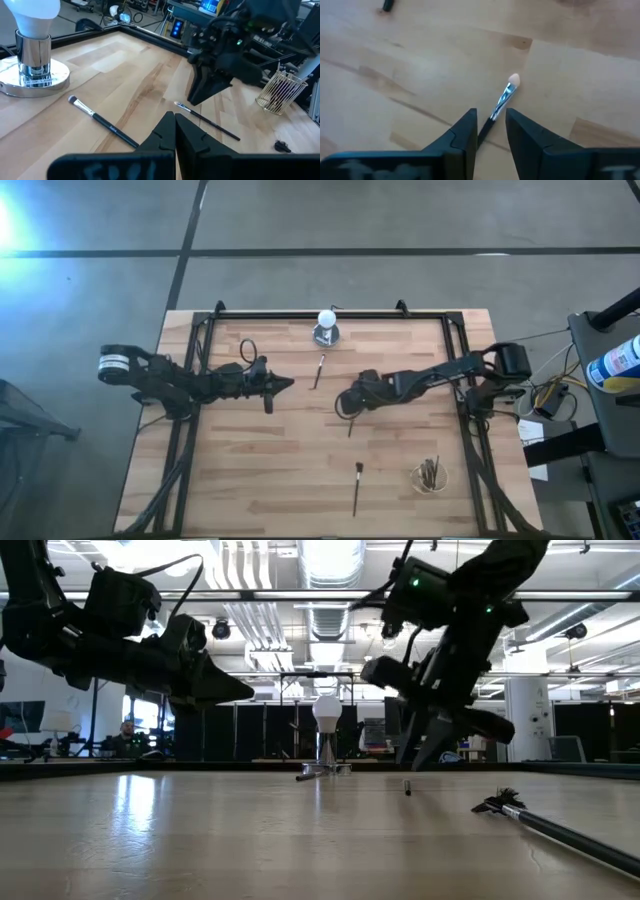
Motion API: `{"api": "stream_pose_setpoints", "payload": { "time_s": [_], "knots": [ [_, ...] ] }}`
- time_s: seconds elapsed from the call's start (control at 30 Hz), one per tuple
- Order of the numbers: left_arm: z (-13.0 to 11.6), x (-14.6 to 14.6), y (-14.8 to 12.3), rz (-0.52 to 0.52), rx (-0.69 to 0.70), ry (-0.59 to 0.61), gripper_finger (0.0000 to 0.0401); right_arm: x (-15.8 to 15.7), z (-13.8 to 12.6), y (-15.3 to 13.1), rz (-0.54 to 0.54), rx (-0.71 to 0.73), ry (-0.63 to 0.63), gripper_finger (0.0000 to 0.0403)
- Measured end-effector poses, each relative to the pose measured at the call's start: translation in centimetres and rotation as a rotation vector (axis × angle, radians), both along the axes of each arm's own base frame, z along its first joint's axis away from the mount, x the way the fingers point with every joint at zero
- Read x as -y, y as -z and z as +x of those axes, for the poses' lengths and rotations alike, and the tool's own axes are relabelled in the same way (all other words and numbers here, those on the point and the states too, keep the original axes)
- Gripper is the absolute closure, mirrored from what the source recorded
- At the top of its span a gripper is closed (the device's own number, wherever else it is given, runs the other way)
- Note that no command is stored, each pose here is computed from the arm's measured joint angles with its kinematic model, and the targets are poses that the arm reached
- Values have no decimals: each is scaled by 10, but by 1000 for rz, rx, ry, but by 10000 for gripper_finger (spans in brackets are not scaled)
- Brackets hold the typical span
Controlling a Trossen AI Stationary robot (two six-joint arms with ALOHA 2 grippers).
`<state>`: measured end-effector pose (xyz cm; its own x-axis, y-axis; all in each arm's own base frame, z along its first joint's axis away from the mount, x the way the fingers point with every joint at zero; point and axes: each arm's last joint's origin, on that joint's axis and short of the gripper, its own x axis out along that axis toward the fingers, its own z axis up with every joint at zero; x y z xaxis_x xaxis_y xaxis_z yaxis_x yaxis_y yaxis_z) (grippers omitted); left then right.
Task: Pick & Place Makeup Supplies
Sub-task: Put the silver makeup brush into the gold makeup holder
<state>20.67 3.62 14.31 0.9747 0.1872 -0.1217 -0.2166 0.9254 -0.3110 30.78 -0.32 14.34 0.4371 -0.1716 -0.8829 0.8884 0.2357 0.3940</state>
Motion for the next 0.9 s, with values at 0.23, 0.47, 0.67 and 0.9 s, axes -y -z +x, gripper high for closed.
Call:
{"api": "stream_pose_setpoints", "payload": {
  "time_s": [0.23,0.47,0.67,0.9],
  "knots": [
    [0,0,0,0,-1,0,401,7,12,13,-6,-50,25,316],
    [0,0,1,-1,-8,0,401,7,23,14,-40,-75,2,320],
    [0,0,1,-1,-8,0,401,9,27,22,-59,-93,13,348],
    [0,0,1,-2,-9,2,401,10,27,22,-79,-100,-4,360]
  ]
}}
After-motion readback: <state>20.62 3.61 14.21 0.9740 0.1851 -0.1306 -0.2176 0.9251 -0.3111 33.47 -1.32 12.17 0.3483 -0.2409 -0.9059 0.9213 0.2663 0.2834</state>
